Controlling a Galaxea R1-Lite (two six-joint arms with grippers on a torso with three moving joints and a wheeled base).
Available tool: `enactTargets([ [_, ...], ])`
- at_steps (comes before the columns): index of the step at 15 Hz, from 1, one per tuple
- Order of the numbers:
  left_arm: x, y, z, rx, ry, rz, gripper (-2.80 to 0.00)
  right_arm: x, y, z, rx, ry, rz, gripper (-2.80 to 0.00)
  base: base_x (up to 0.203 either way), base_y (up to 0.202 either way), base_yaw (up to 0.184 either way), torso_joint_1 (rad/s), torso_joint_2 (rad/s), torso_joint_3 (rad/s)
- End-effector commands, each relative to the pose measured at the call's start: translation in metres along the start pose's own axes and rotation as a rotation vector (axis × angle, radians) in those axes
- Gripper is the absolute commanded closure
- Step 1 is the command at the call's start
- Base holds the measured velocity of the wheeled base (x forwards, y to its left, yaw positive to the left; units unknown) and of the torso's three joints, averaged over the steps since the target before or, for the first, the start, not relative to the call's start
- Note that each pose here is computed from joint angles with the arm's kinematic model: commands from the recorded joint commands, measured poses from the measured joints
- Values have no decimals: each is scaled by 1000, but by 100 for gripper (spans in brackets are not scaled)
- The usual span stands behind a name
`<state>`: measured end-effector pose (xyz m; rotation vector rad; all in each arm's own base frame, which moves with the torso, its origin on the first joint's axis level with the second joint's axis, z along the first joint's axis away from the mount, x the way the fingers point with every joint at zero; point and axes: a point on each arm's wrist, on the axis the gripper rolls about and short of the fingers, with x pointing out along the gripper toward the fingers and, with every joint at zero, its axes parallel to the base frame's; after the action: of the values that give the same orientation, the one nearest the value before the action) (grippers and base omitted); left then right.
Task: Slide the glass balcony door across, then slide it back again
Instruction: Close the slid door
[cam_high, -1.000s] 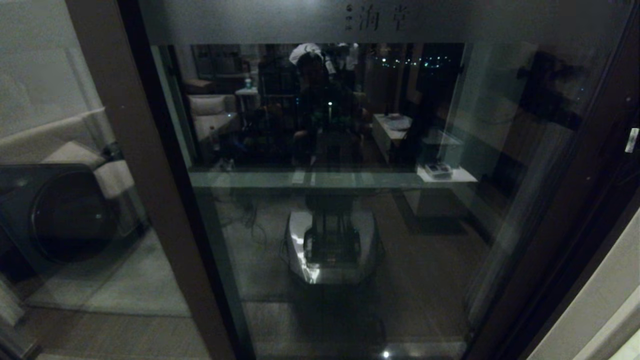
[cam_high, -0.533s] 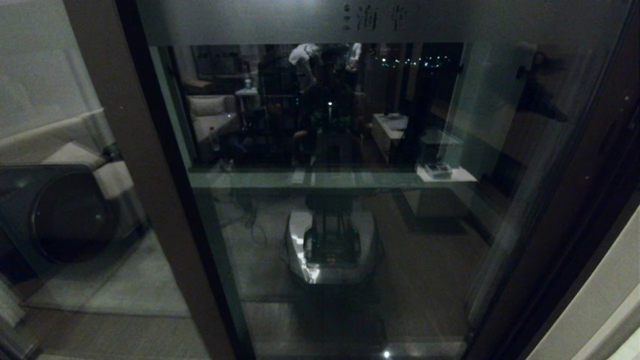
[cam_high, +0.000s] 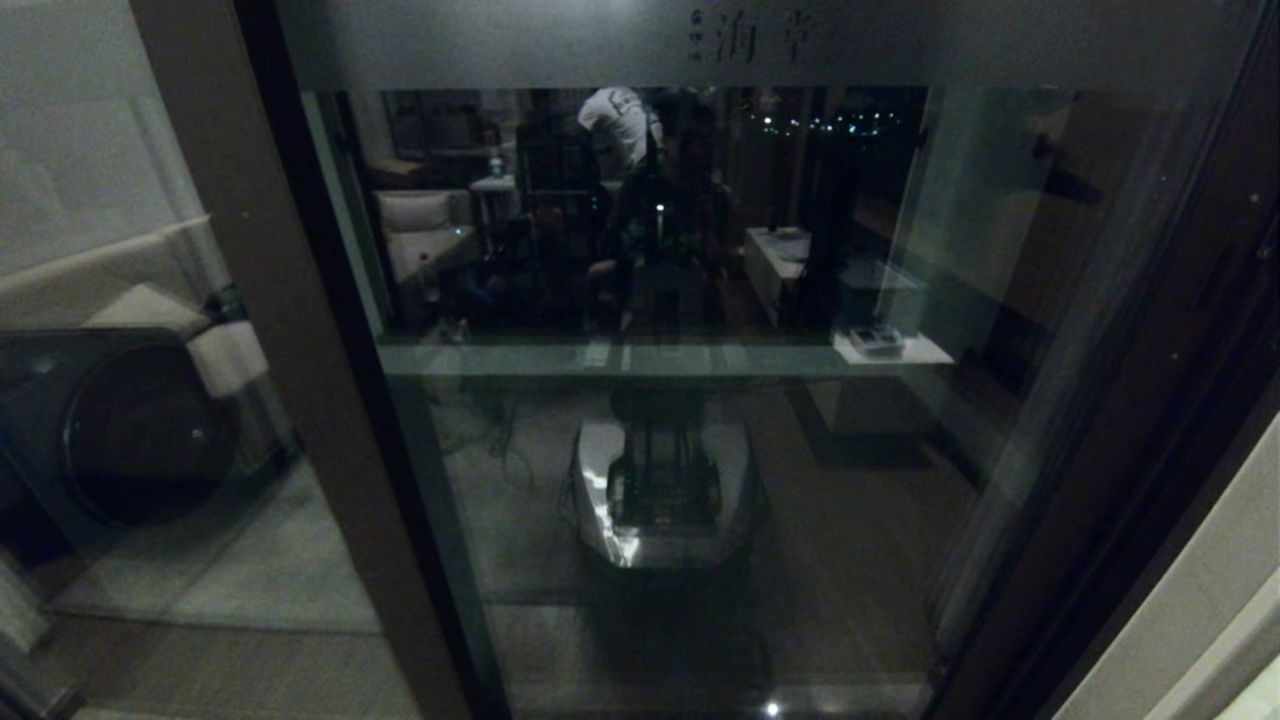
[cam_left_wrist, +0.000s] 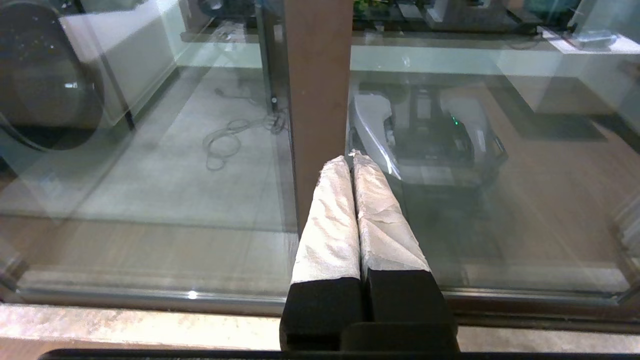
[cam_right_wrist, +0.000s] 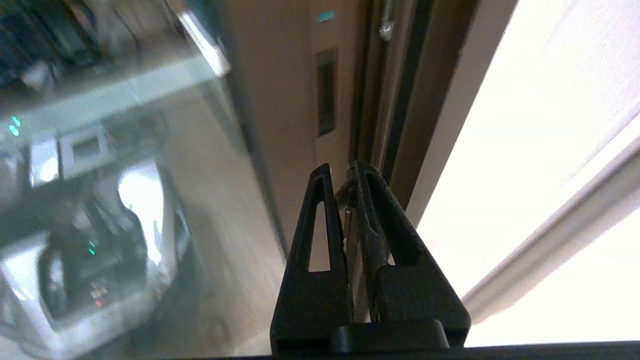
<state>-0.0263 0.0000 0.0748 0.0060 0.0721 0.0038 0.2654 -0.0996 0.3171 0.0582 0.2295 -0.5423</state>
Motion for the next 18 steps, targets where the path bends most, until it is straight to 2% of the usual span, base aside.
enactTargets([
  [1, 0, 0, 0, 0, 2, 1, 0, -3, 5, 0, -14, 36, 3, 0, 0, 0, 0, 0, 0, 0],
  [6, 0, 0, 0, 0, 0, 1, 0, 50, 10, 6, -34, 43, -87, 0, 0, 0, 0, 0, 0, 0],
  [8, 0, 0, 0, 0, 0, 1, 0, 66, 4, 7, -30, 46, -116, 0, 0, 0, 0, 0, 0, 0],
  [18, 0, 0, 0, 0, 2, 1, 0, 94, 4, -9, -38, 94, -123, 0, 0, 0, 0, 0, 0, 0],
])
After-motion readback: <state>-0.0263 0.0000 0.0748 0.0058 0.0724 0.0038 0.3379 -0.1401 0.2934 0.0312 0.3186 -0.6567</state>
